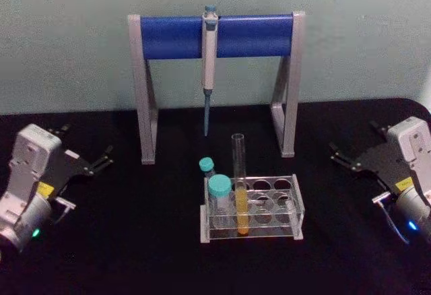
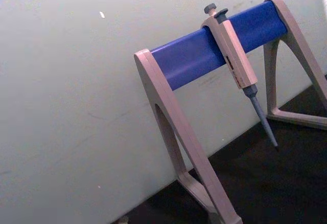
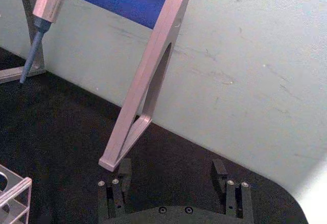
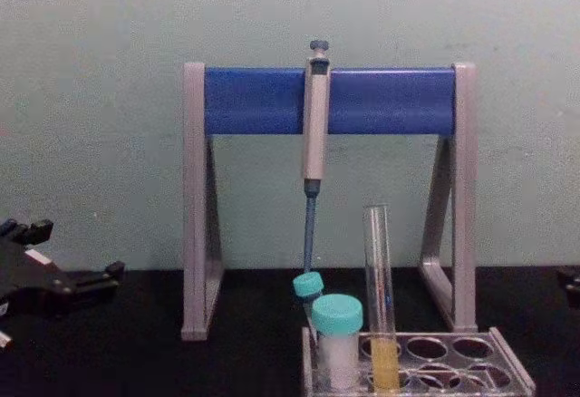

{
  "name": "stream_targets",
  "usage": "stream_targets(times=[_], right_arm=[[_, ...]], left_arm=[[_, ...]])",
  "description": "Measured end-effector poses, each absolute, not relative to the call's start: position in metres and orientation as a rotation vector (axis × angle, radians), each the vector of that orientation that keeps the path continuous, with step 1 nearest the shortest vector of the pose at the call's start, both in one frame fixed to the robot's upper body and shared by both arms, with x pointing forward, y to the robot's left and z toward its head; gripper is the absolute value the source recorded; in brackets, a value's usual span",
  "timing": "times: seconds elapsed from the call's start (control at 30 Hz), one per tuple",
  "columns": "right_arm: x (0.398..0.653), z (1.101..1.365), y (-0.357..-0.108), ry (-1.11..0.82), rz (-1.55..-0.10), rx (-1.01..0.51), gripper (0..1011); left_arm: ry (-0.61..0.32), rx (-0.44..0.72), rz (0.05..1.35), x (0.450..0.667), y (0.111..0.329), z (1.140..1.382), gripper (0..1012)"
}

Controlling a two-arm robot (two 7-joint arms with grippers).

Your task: Pick up the test tube from the test tube rack, shake it, then place it back into the test tube rack.

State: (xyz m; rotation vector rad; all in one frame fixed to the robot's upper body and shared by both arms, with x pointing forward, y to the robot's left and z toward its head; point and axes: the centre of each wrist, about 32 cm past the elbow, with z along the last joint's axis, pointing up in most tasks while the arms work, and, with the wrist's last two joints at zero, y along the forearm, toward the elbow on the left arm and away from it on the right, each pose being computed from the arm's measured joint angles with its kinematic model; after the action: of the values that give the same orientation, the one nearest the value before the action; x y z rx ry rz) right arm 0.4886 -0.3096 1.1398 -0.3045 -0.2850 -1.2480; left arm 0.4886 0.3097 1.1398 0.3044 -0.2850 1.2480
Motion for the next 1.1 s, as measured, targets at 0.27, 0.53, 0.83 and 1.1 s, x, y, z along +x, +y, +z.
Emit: stream_targets(times=[0.27,0.53,0.83,1.1], right_arm=[[0.4886,1.1398,-0.3097,-0.285,-1.248,-0.305,1000],[0.4886,1.1398,-0.3097,-0.285,-1.248,-0.305,1000],[0.4886,1.1398,-0.3097,-0.285,-1.248,-0.305,1000],[0.4886,1.1399,-0.3098,-0.282,-1.248,-0.301,1000]], left_arm=[[-0.285,0.304,1.248,0.4886,0.3097,1.1398,1001],[-0.285,0.304,1.248,0.4886,0.3097,1.1398,1001],[-0.285,0.304,1.248,0.4886,0.3097,1.1398,1001],[-0.285,0.305,1.248,0.4886,0.3097,1.1398,1001]])
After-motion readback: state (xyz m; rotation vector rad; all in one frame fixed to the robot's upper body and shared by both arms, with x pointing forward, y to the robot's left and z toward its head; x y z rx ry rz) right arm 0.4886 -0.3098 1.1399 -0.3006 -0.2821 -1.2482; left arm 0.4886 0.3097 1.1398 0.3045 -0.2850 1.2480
